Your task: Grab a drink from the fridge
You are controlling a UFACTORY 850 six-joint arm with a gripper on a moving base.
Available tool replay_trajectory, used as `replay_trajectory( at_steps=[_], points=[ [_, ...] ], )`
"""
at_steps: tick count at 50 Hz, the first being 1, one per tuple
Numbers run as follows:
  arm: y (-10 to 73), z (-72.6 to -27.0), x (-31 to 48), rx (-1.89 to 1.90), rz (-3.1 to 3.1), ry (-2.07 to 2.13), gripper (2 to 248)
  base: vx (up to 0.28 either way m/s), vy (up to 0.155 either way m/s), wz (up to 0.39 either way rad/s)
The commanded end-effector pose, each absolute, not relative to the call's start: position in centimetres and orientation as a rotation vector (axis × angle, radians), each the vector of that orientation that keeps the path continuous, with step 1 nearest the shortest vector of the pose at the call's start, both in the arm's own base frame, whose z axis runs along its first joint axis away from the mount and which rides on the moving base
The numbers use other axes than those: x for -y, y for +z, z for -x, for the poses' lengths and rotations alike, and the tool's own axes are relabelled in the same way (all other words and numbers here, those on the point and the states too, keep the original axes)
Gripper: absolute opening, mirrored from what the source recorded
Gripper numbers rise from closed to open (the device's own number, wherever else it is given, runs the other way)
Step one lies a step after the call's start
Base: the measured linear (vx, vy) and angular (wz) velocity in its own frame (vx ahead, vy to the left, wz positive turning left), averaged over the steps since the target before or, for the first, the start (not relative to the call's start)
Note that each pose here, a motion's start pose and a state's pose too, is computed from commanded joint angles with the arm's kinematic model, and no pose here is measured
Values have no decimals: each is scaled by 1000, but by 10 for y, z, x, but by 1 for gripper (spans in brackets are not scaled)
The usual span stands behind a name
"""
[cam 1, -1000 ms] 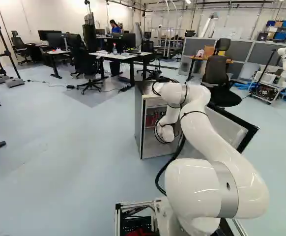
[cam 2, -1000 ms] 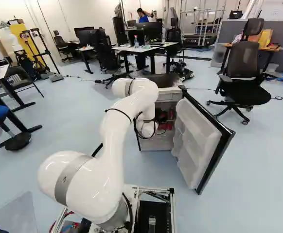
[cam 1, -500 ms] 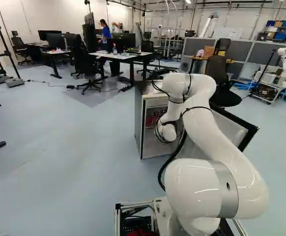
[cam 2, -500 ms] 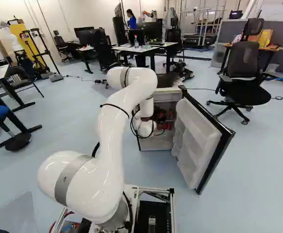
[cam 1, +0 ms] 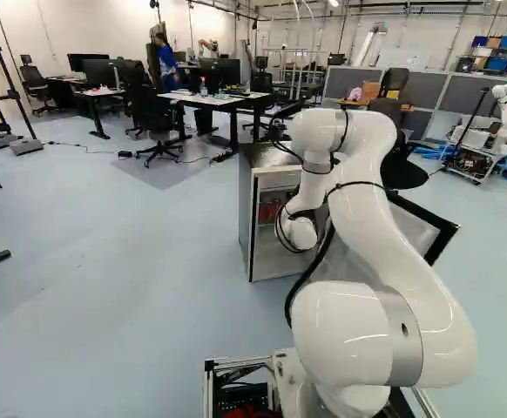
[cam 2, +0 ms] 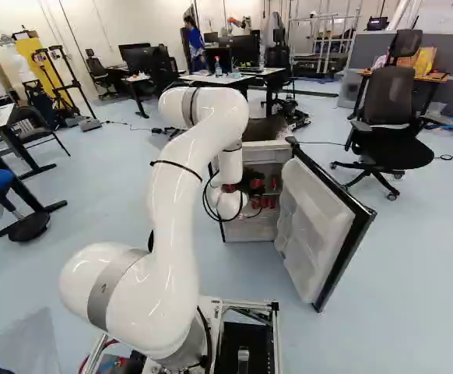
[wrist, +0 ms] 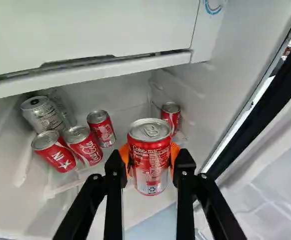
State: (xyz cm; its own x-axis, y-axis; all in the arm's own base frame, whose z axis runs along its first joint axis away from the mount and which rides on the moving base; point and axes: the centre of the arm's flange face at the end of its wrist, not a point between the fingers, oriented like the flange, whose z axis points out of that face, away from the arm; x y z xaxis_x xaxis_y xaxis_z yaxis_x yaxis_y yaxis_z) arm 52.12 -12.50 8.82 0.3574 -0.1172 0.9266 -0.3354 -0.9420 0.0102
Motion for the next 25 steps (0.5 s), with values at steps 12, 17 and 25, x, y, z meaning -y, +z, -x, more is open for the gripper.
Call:
replay_trajectory(
  at_steps=[12,17,25],
  points=[
    [109,-500,119,407,-2433,1609,99,0,0,0],
    [118,-491,116,405,-2438,1603,99,0,0,0],
    [132,-477,112,401,-2446,1596,99,0,0,0]
  ],
)
